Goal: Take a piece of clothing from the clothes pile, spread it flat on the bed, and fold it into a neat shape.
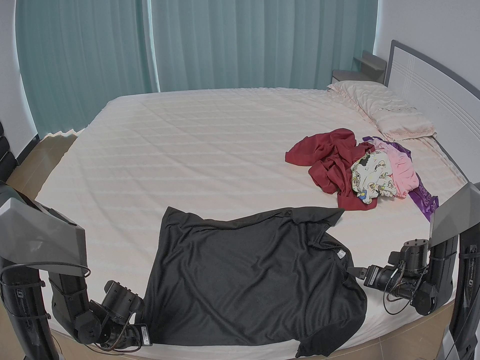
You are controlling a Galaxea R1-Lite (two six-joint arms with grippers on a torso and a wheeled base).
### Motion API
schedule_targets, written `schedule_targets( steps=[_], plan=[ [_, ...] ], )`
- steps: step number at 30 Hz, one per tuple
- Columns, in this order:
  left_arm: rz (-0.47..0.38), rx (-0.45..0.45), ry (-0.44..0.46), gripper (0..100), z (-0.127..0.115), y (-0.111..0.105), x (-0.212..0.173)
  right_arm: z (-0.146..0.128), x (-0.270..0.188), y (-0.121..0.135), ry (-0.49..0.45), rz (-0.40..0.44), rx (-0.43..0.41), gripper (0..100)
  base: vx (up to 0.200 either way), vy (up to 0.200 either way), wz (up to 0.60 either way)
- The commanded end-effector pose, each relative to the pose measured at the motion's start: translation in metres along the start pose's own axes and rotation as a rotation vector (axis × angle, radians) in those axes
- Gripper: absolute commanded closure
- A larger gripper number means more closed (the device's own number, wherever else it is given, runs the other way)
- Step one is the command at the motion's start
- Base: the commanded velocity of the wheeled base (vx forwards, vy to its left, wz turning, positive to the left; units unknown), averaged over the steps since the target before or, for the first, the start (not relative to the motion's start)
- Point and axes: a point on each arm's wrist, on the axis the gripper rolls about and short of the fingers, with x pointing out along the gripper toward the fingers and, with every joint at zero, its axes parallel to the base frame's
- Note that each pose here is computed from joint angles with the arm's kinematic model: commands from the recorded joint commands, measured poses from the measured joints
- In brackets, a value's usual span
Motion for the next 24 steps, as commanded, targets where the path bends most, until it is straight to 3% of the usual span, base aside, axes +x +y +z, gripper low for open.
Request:
schedule_targets(
  steps=[1, 9, 10, 14, 18, 20, 22, 23, 24],
  plan=[
    [0.019, 0.013, 0.021, 100, -0.006, 0.005, -0.003, -0.001, 0.000, 0.000, 0.000, 0.001, -0.002, 0, 0.000, 0.000, 0.00],
    [0.051, 0.016, 0.018, 100, -0.007, 0.007, -0.004, -0.001, -0.001, 0.000, 0.002, 0.000, -0.001, 0, 0.000, 0.000, 0.00],
    [0.049, 0.016, 0.016, 0, -0.007, 0.006, -0.004, -0.001, -0.001, 0.000, 0.002, 0.000, -0.001, 0, 0.000, 0.000, 0.00],
    [0.036, 0.009, -0.003, 0, -0.004, 0.006, -0.006, 0.000, -0.002, 0.000, -0.002, 0.002, -0.002, 0, 0.000, 0.000, 0.00],
    [-0.070, -0.054, -0.087, 0, 0.011, 0.007, -0.021, 0.000, -0.002, 0.001, -0.003, 0.003, -0.002, 0, 0.000, 0.000, 0.00],
    [-0.254, -0.119, -0.154, 0, 0.028, 0.012, -0.043, 0.000, -0.002, 0.001, -0.004, 0.004, -0.004, 0, 0.000, 0.000, 0.00],
    [-0.346, -0.148, -0.170, 0, 0.035, 0.017, -0.054, 0.000, -0.002, 0.001, -0.006, 0.004, -0.004, 0, 0.000, 0.000, 0.00],
    [-0.481, -0.177, -0.183, 0, 0.045, 0.022, -0.066, 0.000, -0.003, 0.001, -0.005, 0.005, -0.005, 0, 0.000, 0.000, 0.00],
    [-0.523, -0.185, -0.183, 0, 0.047, 0.025, -0.069, 0.000, -0.003, 0.001, -0.005, 0.005, -0.005, 0, 0.000, 0.000, 0.00]
  ],
)
